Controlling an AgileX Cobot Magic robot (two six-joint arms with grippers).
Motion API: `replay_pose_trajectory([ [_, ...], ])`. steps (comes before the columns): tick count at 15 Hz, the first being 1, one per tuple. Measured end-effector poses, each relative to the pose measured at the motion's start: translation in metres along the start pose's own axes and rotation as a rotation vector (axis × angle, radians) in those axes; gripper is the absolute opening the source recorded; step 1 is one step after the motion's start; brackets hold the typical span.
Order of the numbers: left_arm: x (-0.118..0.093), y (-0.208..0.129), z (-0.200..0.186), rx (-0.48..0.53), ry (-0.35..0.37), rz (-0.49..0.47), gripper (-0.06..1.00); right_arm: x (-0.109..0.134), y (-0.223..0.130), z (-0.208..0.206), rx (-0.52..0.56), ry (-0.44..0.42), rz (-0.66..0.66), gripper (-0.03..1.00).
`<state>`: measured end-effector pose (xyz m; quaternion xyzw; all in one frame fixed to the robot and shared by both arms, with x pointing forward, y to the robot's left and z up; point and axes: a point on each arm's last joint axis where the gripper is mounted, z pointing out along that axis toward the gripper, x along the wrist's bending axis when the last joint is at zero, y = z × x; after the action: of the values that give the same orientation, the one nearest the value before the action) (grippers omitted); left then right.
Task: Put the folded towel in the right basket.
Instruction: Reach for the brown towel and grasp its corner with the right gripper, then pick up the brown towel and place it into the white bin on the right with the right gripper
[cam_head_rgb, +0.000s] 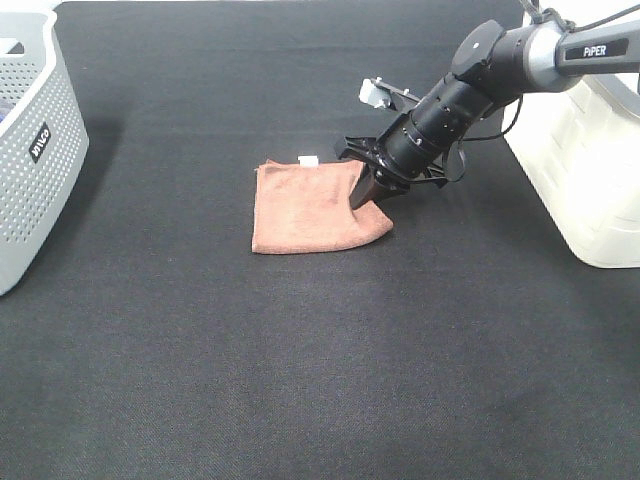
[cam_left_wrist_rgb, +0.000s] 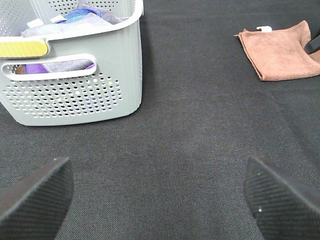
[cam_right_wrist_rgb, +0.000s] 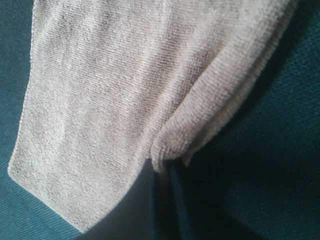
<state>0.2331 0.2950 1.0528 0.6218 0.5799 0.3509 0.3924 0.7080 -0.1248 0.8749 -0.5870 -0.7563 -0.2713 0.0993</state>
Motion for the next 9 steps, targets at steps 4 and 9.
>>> replay_pose_trajectory([
  [4, 0.0, 0.0, 0.0, 0.0, 0.0, 0.0, 0.88, 0.006, 0.005, -0.01, -0.005, 0.004, -0.025, 0.0],
  [9, 0.0, 0.0, 0.0, 0.0, 0.0, 0.0, 0.88, 0.045, 0.028, -0.073, -0.032, 0.018, -0.126, 0.0],
])
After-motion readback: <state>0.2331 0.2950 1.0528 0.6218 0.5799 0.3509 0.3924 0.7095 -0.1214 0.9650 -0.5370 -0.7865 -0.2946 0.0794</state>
